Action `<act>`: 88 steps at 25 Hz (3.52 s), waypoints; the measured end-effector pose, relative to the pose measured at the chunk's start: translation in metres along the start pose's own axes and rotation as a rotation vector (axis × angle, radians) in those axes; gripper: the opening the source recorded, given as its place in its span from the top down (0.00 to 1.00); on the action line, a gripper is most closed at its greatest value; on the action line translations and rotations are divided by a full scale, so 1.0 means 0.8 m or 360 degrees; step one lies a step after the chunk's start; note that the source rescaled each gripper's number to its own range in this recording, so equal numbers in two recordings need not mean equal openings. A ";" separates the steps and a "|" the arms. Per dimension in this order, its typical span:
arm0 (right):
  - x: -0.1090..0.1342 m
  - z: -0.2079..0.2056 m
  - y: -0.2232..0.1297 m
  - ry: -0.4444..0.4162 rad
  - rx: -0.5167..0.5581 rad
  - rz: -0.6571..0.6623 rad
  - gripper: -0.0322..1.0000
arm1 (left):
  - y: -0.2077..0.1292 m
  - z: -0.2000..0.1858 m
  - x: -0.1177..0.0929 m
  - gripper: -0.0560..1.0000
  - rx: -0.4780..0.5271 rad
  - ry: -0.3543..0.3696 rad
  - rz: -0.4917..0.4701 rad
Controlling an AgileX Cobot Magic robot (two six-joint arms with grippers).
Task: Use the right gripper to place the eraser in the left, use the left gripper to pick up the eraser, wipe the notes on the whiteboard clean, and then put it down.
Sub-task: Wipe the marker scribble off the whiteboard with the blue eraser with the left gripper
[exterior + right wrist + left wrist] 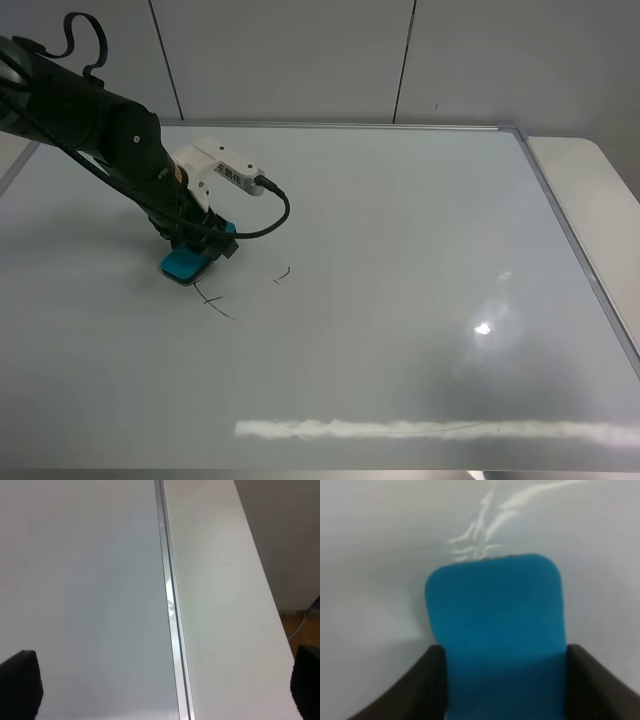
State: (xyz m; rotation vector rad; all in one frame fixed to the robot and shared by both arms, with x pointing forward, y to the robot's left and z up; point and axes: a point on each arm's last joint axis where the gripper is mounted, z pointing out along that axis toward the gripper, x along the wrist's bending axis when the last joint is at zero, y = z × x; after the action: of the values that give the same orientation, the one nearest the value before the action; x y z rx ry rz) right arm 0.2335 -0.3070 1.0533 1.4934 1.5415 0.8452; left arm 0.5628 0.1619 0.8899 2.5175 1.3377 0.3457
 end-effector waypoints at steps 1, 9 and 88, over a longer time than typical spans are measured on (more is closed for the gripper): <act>0.000 0.000 0.000 0.0000 0.0000 0.0000 0.00 | 0.001 0.000 -0.003 0.92 -0.0001 -0.0004 0.0012; 0.000 0.000 0.000 0.0000 0.0000 0.0000 0.00 | 0.009 -0.003 -0.090 0.92 -0.0037 -0.0147 0.0239; 0.000 0.000 0.000 0.0000 0.0000 0.0001 0.00 | -0.067 -0.046 -0.001 0.92 -0.0004 0.0162 -0.0299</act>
State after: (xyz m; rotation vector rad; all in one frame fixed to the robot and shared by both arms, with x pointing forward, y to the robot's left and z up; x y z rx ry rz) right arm 0.2335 -0.3070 1.0533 1.4940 1.5411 0.8456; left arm 0.5086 0.1950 0.9059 2.3757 1.5966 0.4400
